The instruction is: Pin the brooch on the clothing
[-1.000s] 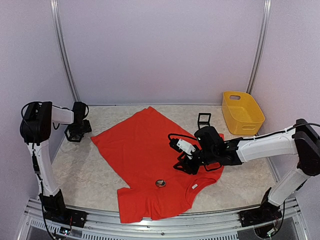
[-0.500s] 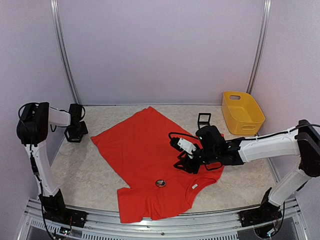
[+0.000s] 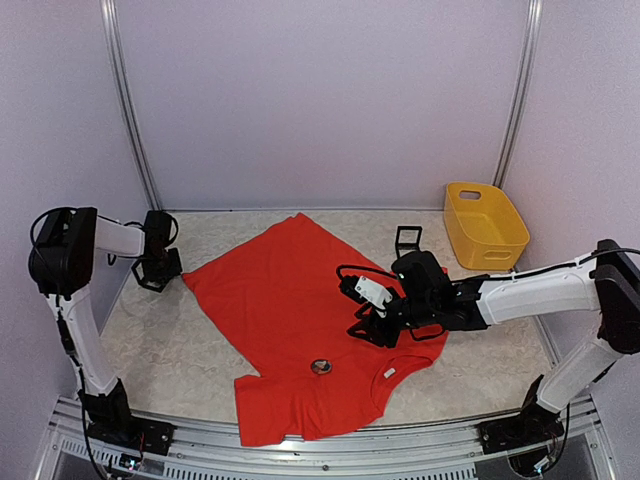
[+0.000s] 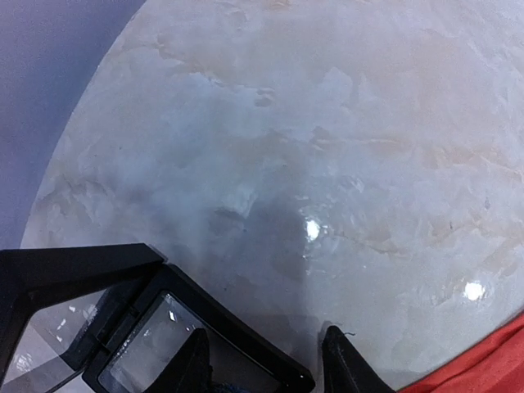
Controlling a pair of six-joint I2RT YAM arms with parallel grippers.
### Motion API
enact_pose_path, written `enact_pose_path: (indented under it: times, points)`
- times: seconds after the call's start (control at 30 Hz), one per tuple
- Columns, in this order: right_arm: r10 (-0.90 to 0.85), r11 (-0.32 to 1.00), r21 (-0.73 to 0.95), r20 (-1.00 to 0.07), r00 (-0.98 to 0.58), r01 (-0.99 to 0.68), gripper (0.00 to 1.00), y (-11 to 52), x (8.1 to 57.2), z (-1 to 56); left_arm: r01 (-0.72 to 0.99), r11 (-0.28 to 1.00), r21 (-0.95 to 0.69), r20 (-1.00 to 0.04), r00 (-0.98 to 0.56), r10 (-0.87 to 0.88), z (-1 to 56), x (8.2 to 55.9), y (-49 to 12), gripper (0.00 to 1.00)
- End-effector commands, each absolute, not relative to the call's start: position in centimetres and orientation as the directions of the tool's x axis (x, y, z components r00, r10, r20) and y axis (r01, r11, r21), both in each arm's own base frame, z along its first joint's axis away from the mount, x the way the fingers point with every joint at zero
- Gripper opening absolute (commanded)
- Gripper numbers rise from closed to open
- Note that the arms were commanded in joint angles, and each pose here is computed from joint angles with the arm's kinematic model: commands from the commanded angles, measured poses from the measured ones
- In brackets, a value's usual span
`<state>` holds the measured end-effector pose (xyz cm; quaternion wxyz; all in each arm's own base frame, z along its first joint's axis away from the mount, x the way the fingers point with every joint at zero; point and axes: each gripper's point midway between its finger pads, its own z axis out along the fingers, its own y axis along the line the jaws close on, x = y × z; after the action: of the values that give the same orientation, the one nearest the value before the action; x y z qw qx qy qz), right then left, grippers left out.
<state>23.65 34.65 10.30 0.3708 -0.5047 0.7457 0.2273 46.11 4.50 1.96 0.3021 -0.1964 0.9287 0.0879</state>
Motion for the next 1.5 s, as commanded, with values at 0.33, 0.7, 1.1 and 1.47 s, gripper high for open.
enact_pose_path:
  times: [0.33,0.7,1.1,1.47]
  points:
    - [-0.57,0.368,-0.042,-0.799,-0.19,-0.929,0.43,34.7,23.5,11.3,-0.314,0.934,0.172,-0.525,-0.831,-0.183,2.9,43.6,2.0,0.61]
    - [-0.575,0.347,-0.035,-0.797,-0.184,-0.937,0.43,34.9,23.2,11.1,-0.305,0.931,0.201,-0.498,-0.85,-0.171,2.7,42.5,2.2,0.67]
    - [-0.574,0.333,-0.034,-0.8,-0.175,-0.942,0.43,35.0,23.0,11.3,-0.286,0.943,0.169,-0.449,-0.874,-0.184,1.6,41.3,1.7,0.66]
    - [-0.572,0.328,-0.033,-0.802,-0.171,-0.944,0.43,34.9,22.8,11.4,-0.283,0.945,0.166,-0.422,-0.886,-0.192,0.3,40.8,1.8,0.65]
